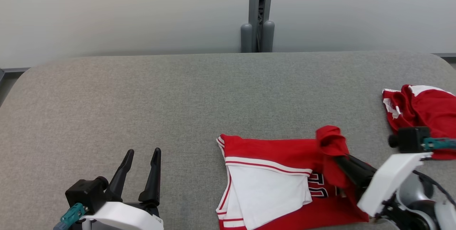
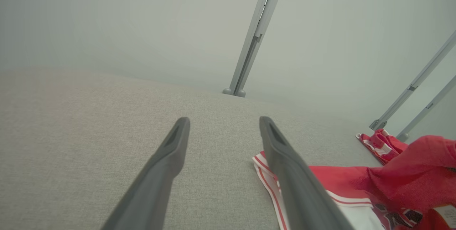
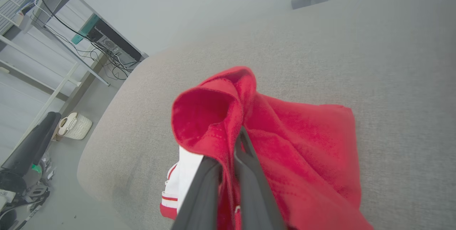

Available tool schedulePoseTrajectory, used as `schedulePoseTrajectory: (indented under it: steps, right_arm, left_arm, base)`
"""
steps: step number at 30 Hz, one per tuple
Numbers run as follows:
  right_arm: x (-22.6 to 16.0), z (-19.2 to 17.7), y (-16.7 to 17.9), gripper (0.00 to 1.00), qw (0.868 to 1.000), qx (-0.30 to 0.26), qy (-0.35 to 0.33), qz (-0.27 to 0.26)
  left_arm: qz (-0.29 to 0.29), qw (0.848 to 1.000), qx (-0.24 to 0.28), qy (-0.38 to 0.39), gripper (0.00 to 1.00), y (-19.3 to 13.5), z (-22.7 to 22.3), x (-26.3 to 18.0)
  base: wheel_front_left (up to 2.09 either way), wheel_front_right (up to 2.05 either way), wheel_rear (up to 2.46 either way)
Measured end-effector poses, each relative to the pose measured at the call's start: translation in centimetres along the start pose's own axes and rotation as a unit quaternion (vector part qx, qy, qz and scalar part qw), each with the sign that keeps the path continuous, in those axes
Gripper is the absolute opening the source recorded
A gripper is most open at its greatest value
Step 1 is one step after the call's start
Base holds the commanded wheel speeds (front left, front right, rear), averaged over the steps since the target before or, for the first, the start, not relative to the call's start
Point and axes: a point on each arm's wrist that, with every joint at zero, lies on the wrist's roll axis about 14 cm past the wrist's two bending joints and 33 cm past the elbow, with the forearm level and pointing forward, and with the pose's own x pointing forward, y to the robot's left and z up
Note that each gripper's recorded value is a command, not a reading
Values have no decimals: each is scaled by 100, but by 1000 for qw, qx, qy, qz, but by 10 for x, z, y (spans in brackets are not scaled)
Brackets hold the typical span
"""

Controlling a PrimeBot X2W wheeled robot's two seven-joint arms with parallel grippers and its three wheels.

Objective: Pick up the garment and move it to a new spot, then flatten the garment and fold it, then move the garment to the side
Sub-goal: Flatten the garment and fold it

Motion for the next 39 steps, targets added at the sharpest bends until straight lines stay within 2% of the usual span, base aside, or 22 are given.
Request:
schedulePoseTrajectory:
  steps: [6,15,24,25,28,29,31,32,39]
  right_arm:
    - [26,-10,46,0,998,-7,24,53]
    - [58,-32,83,0,993,-18,63,101]
    - [86,-71,84,0,988,-6,117,98]
    - [89,-75,84,5,988,-11,124,96]
    - [96,-82,84,34,986,-12,138,92]
    - [97,-84,85,47,986,-12,140,93]
    - [100,-86,88,89,985,-12,145,95]
    - [102,-87,90,100,984,-11,146,97]
    - [107,-76,103,100,985,-4,132,112]
  left_arm:
    - [8,1000,-6,-7,100,4,2,-4]
    - [19,1000,-15,-11,100,8,1,-10]
    - [29,999,-20,-16,100,13,0,-17]
    - [30,999,-21,-17,100,14,1,-18]
    - [30,999,-22,-19,100,14,1,-20]
    - [32,999,-22,-20,100,14,1,-20]
    - [33,999,-22,-20,100,14,1,-22]
    - [33,999,-22,-20,100,15,1,-22]
    - [32,999,-22,-23,100,13,2,-24]
  base:
    - [0,0,0]
    - [0,0,0]
    - [0,0,0]
    - [0,0,0]
    - [0,0,0]
    - [0,0,0]
    - [0,0,0]
    - [0,0,0]
    - [0,0,0]
